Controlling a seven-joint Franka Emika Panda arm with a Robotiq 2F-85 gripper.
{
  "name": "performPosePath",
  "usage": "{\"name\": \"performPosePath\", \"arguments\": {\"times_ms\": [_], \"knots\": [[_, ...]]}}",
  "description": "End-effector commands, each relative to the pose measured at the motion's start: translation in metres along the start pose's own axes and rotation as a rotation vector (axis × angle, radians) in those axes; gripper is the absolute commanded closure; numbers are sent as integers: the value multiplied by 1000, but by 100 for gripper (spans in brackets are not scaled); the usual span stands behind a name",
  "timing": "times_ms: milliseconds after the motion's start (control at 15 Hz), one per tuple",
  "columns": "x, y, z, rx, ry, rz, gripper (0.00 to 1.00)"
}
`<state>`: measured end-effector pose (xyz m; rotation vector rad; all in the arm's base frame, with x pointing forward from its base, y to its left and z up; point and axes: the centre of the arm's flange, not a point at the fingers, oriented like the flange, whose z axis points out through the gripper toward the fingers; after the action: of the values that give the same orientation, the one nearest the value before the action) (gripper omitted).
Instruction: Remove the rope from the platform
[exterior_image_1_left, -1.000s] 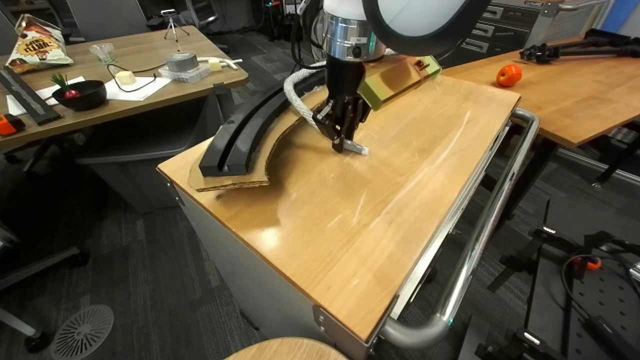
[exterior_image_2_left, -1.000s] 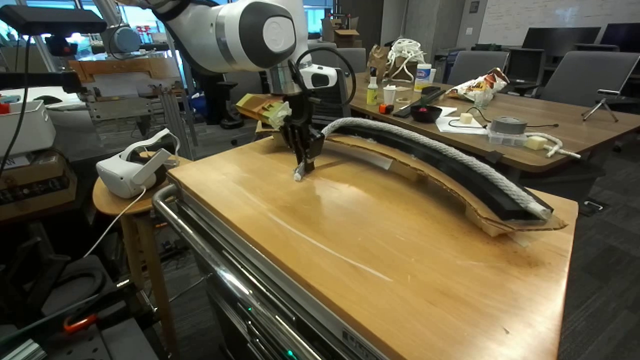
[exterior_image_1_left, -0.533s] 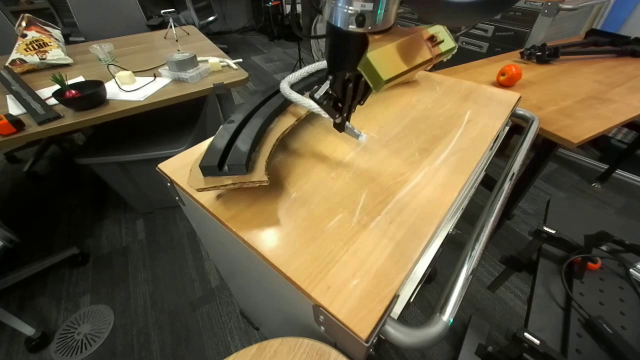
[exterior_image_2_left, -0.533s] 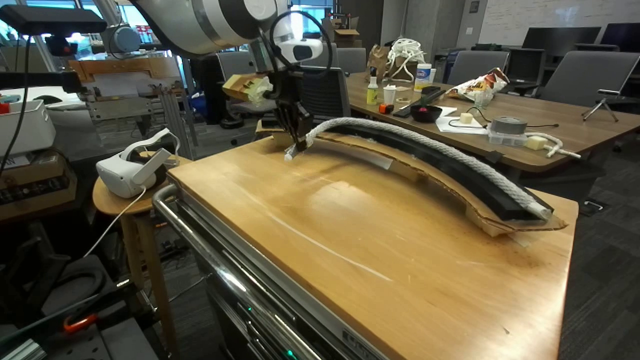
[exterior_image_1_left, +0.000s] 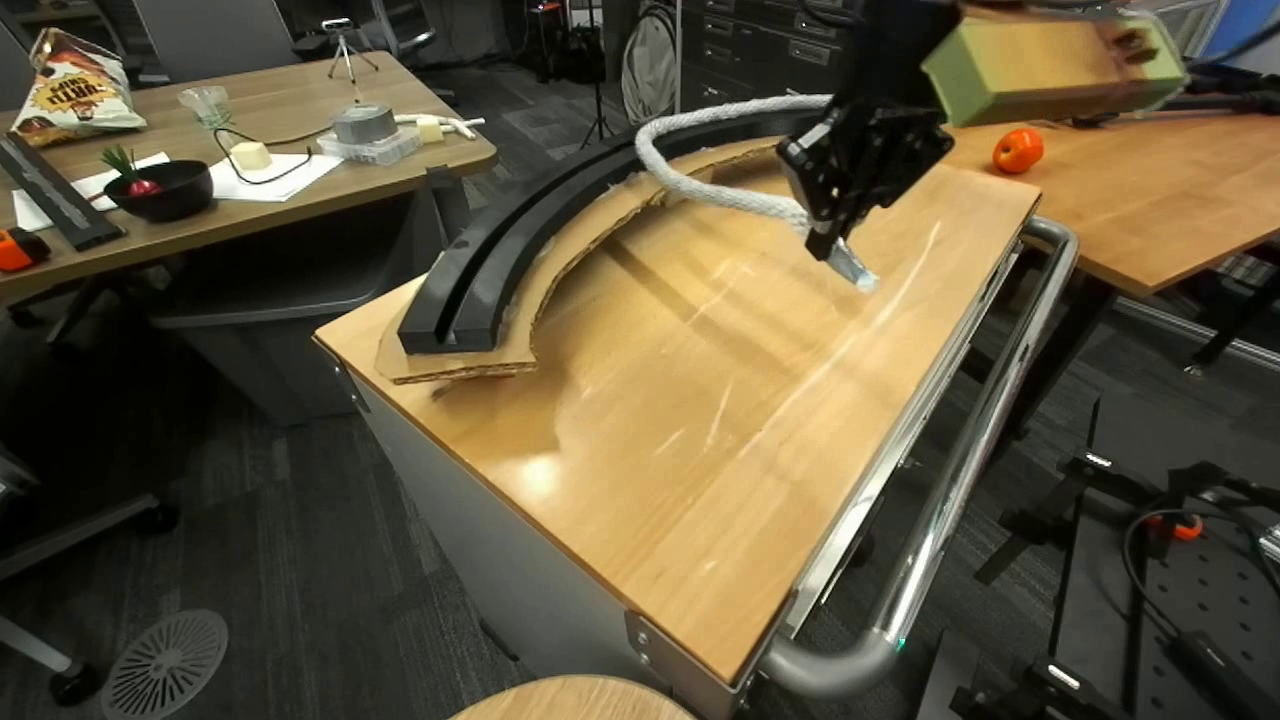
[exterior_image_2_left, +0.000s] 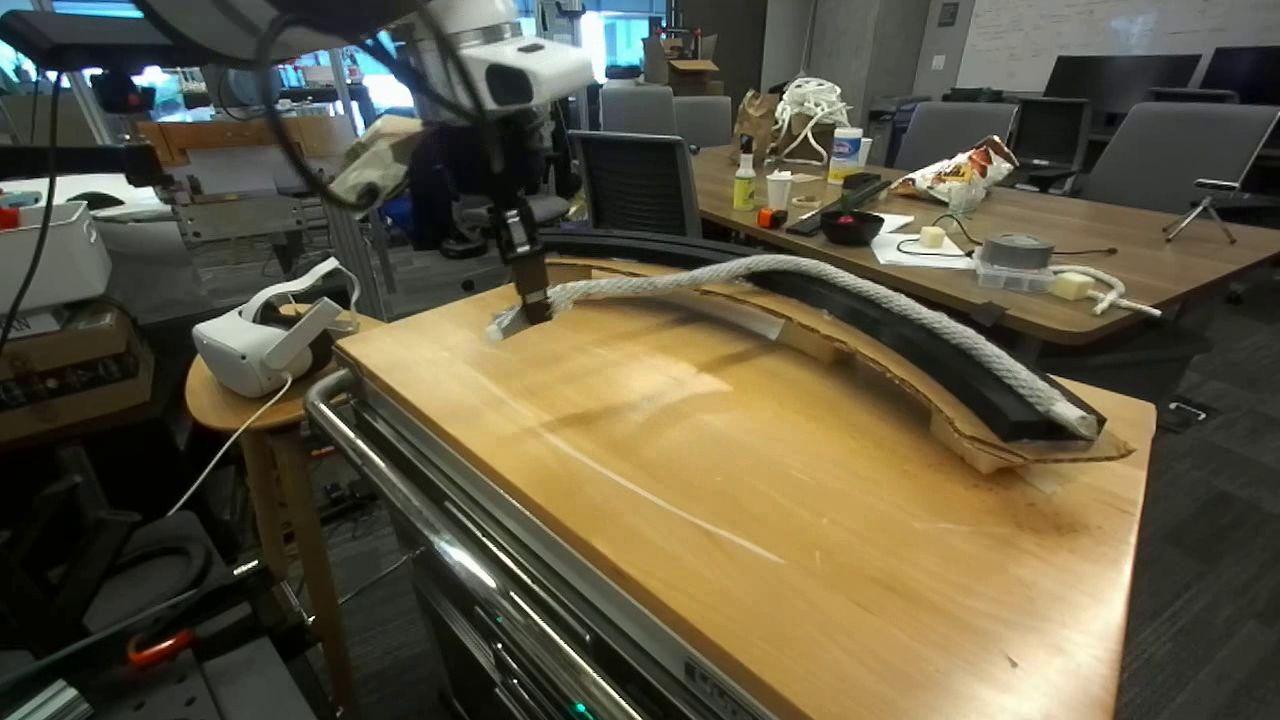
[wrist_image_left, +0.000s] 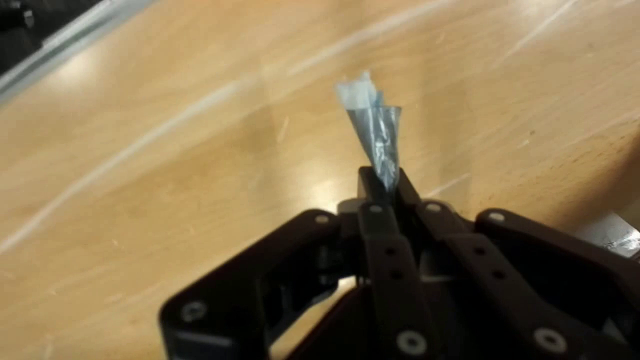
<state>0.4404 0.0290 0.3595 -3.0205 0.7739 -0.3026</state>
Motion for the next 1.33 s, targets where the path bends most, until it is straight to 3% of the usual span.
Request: {"name": "performPosePath", "arguments": {"times_ms": [0, 200, 533, 733, 933, 1000, 1133, 1267], "knots": [[-76, 40, -24, 129, 17, 143, 98], [-113, 34, -28, 231, 56, 209, 98], [-94, -31, -52, 382, 194, 283, 98], [-80, -63, -40, 371, 204, 287, 98], [-72, -78, -12, 326, 130, 293, 98], [-68, -81, -5, 301, 115, 295, 68], [-56, -82, 1, 231, 80, 270, 62], [-38, -81, 5, 129, 44, 251, 46]]}}
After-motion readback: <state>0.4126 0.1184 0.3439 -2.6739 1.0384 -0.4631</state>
